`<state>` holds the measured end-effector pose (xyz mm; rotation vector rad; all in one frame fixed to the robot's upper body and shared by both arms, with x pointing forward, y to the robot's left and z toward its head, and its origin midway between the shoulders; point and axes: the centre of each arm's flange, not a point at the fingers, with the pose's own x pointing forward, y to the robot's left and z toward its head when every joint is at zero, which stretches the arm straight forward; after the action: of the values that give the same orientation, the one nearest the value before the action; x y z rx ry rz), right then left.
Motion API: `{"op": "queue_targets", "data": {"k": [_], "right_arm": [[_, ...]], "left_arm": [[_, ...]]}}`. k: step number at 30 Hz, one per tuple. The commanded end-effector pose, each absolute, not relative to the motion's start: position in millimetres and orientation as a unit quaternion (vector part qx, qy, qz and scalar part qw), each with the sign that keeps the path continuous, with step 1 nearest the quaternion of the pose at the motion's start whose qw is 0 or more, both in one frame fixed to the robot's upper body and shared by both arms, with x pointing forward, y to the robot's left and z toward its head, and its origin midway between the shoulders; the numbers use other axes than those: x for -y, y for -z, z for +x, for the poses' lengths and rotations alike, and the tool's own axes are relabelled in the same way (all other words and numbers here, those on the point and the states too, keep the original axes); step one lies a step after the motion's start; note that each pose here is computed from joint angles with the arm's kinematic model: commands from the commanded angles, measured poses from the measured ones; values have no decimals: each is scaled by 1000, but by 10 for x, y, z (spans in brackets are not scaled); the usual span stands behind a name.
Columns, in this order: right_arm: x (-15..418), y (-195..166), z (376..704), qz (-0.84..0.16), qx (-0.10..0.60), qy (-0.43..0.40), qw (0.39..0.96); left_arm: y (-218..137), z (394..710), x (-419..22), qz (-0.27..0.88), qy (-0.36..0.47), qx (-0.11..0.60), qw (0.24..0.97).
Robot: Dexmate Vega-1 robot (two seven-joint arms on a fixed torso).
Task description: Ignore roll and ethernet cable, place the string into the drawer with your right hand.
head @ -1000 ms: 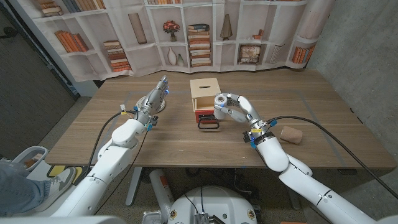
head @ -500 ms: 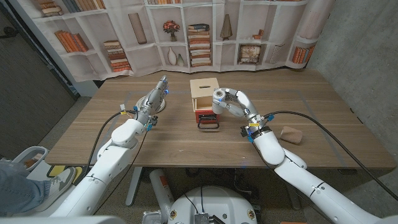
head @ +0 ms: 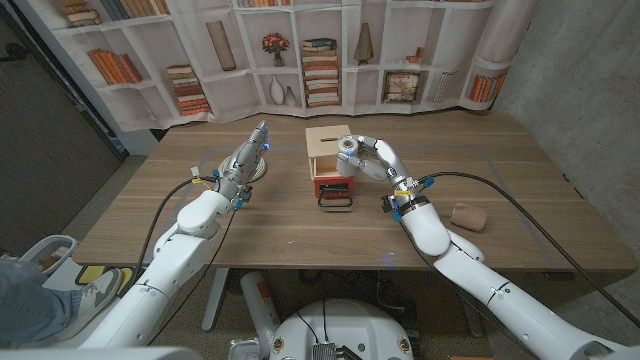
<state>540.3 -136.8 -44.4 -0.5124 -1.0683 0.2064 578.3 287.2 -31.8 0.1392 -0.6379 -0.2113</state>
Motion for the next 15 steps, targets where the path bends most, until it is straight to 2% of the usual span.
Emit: {"op": "queue_targets", "data": {"k": [1,15], "right_arm": [[1262,371,5495,-242,509,-100,820],[1171,327,5605,-255,504,-112,817]], "left_arm": [[327,5761,-2873,69,103,312,942],[368,5708,-2868,74,99,309,943]]}}
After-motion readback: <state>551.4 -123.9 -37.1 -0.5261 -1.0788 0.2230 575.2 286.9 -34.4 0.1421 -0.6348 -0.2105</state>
